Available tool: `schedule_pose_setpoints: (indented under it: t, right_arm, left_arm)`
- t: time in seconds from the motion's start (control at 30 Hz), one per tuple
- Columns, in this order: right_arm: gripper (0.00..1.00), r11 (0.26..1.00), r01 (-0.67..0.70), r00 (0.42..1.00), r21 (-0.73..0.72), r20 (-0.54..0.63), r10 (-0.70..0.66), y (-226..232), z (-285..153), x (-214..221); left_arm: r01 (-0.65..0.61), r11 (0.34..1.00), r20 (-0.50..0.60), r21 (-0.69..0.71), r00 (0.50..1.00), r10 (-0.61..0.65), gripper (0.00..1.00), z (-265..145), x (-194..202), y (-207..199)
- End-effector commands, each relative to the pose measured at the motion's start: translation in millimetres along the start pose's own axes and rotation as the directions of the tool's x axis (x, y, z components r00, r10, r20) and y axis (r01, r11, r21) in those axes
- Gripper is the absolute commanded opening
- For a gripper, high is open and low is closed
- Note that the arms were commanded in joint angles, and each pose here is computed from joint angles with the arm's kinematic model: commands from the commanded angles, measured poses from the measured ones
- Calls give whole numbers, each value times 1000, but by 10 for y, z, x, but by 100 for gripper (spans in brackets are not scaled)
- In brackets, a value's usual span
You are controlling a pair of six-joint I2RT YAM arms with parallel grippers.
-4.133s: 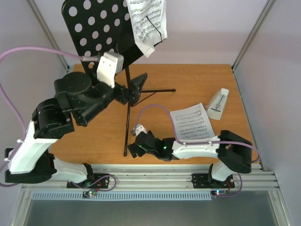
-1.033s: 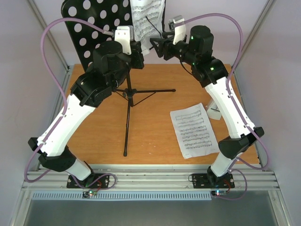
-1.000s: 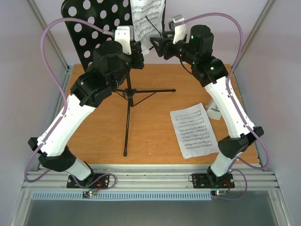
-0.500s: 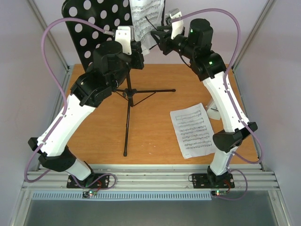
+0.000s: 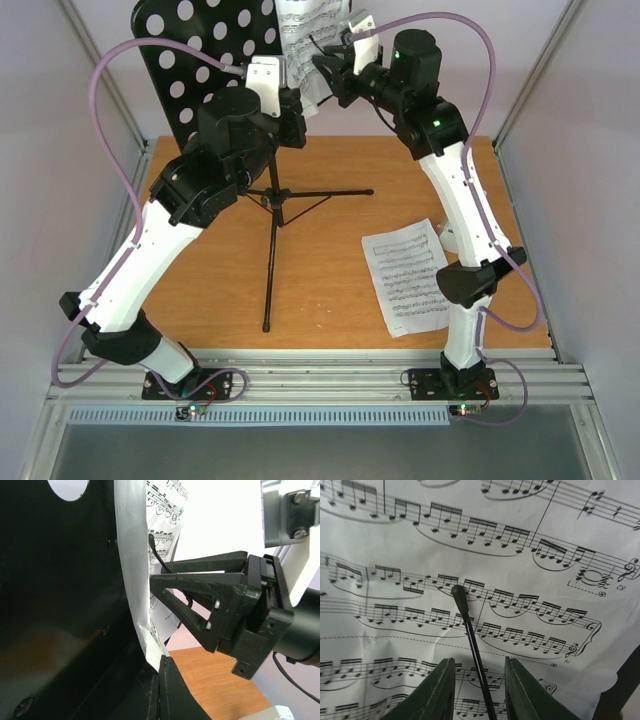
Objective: Pack up the instrument practice props
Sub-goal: Pick up the sheet music from the music stand.
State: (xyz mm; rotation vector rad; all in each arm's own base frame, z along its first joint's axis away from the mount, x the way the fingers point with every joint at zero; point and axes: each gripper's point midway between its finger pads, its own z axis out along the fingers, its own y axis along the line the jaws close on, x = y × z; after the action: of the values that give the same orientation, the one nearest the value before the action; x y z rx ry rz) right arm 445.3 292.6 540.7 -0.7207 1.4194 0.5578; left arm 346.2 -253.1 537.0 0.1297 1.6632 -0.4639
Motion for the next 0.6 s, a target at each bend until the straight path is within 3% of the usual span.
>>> schedule_pose_setpoints:
  t: [0.0, 0.1, 0.33, 0.57]
  right_arm:
    - [26, 999, 47, 999, -2, -2, -47, -16, 7, -17]
    - [16, 998, 60, 998, 9, 9, -60, -35, 11, -43]
    - [2, 996, 83, 996, 23, 36, -84, -52, -7, -126]
    - [1, 997, 61, 997, 53, 40, -63, -107, -6, -138]
  left_arm:
    - [4, 1000, 44, 19, 999, -4, 0, -122, -153, 17]
    - [1, 1000, 42, 21, 999, -2, 0, -123, -149, 13]
    - [3, 999, 39, 33, 999, -4, 1, -170, -135, 13]
    - [-7, 991, 14, 131, 1000, 5, 0, -353, -93, -80]
